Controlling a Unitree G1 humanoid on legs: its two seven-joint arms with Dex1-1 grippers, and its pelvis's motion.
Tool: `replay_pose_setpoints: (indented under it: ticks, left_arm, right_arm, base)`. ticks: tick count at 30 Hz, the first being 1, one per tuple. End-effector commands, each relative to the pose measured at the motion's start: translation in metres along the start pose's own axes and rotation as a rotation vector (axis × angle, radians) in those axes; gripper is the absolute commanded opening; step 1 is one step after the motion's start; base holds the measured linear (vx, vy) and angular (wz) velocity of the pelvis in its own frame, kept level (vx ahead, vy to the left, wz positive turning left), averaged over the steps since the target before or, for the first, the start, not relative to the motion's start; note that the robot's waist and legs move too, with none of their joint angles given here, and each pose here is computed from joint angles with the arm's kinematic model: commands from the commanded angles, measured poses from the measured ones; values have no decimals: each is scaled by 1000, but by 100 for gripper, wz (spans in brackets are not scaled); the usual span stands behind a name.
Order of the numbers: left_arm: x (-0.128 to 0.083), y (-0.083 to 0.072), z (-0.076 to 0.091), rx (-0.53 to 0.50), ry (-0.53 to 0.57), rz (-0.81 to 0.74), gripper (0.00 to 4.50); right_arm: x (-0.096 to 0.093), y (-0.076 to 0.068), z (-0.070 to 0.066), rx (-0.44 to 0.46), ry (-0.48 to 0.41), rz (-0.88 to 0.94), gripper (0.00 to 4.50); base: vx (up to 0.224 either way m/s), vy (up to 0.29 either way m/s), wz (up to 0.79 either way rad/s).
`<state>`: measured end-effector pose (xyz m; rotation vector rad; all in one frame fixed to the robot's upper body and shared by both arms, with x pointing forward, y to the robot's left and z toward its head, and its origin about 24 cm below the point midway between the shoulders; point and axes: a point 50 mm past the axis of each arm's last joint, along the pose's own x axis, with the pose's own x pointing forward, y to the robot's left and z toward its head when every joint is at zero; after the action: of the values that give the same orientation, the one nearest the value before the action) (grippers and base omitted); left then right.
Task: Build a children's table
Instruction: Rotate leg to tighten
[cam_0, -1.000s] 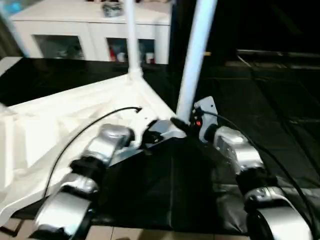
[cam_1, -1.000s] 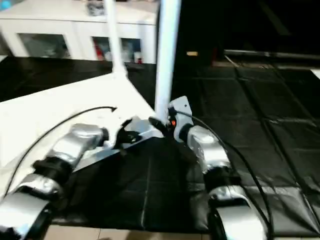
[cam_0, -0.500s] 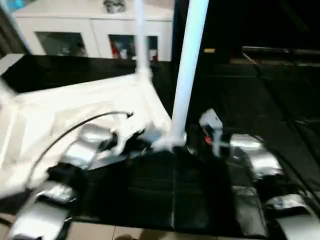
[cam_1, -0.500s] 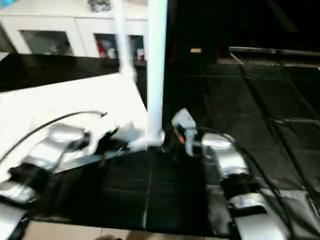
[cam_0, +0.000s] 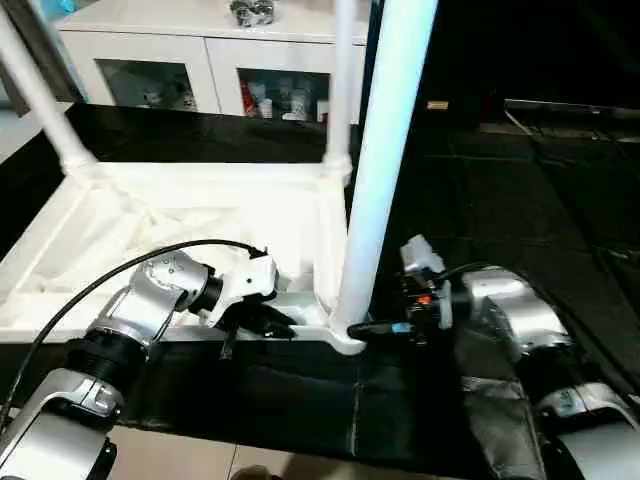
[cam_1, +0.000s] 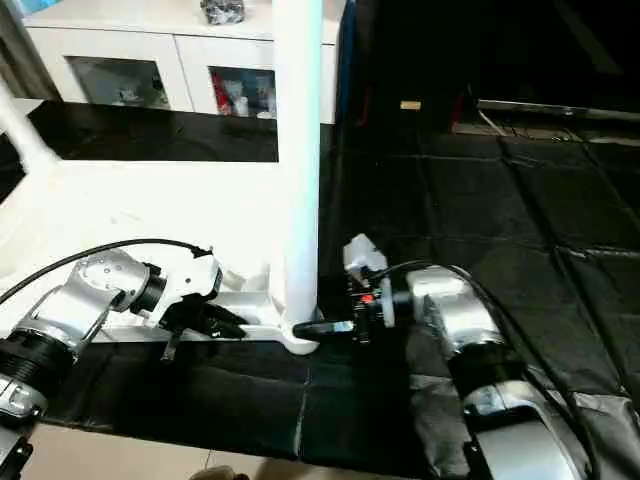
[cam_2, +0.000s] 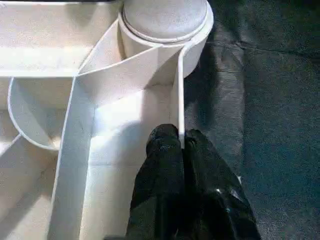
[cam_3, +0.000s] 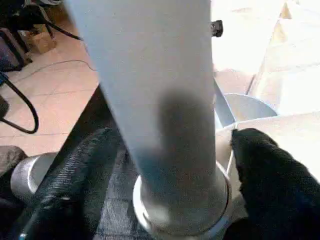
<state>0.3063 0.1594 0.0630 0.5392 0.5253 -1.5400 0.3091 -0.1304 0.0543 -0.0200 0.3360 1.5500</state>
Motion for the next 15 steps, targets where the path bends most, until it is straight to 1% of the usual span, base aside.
replay_pose_setpoints:
  ticks: [1,4,5,7,9,12,13,14,15]
  left_arm:
    - [6,-5,2,44,42,-76,0]
    - [5,-5,2,47,47,-78,0]
    - [5,-5,2,48,49,-79,0]
    - [4,-5,1,50,53,-78,0]
    - [3,-5,1,52,56,-79,0]
    - [3,-5,1,51,57,-80,0]
    - [2,-5,0,47,57,-78,0]
    - [2,-4,0,46,57,-77,0]
    - [2,-4,0,46,57,-77,0]
  right_arm:
    - [2,-2,6,-25,28,31,328]
    - [3,-3,6,-30,41,38,322]
    - [4,-3,6,-29,41,40,296]
    - [4,-3,6,-25,39,48,296]
    - [5,-3,6,-18,35,64,267]
    - [4,-3,6,-14,34,71,255]
    - [5,-2,6,-12,33,76,246]
    - [5,-2,6,-12,33,77,224]
    - [5,-2,6,-12,33,77,224]
  base:
    - [0,0,0]
    - [0,0,0]
    - [0,0,0]
    - [0,0,0]
    - [0,0,0]
    - [0,0,0]
    - [0,0,0]
    - [0,0,0]
    - [0,0,0]
